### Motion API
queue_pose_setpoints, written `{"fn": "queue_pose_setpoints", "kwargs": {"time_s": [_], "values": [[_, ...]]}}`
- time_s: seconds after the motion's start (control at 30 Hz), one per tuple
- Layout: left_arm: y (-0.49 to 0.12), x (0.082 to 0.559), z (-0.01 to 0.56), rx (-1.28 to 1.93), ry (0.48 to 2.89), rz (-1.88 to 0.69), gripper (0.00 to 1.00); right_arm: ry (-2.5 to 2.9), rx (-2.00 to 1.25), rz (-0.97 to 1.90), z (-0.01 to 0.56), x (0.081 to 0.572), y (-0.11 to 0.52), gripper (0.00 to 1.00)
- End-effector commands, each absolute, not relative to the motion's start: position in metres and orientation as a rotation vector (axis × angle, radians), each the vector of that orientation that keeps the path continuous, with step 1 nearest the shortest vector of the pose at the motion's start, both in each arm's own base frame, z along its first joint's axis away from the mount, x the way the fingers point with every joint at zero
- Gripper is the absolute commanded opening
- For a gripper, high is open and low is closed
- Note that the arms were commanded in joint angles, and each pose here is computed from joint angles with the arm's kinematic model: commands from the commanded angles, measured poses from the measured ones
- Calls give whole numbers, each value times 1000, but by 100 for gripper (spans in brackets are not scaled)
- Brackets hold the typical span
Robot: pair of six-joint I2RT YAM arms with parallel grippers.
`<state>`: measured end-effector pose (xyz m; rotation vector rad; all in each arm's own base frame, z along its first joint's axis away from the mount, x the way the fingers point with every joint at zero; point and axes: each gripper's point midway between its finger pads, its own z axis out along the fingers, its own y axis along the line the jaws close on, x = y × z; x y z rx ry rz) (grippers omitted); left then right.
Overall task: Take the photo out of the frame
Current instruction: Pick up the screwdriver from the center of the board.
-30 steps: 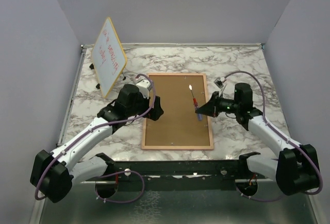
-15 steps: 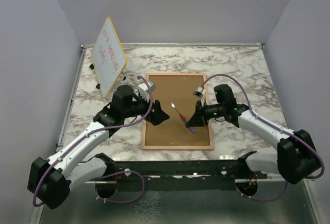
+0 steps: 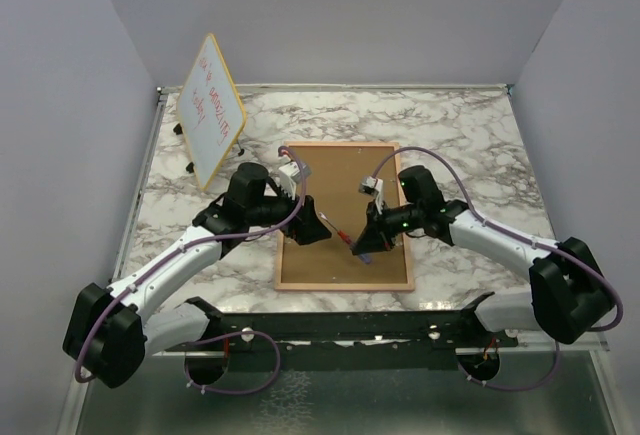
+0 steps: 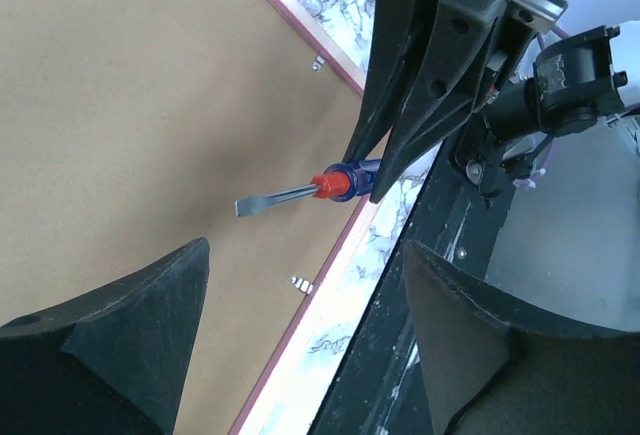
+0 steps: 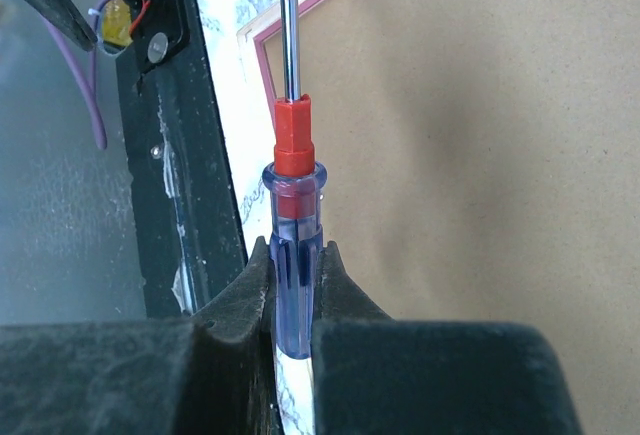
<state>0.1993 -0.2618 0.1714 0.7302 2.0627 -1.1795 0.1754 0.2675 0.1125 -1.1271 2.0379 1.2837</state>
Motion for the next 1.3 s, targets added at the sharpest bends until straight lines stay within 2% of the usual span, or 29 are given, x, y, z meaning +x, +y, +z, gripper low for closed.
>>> {"fn": "queue_pose_setpoints", "kwargs": {"time_s": [0.0,0.3,0.53,0.83,1.27], "values": [[-266,199,183,742,2014,-1234,75,2006,-1168,1255,113,179,274,1],[-260,213,176,669,2076,-1222,72,1942,-1191,1270,124,175,276,1],[-269,206,207,597,1924,-1551,74,1903,-1191,1302,130,173,287,1],[-267,202,202,610,1941,-1563,74,1933,-1177,1290,128,178,289,1],[-268,207,188,561,2015,-1553,42,1952,-1166,1265,126,186,294,1]]}}
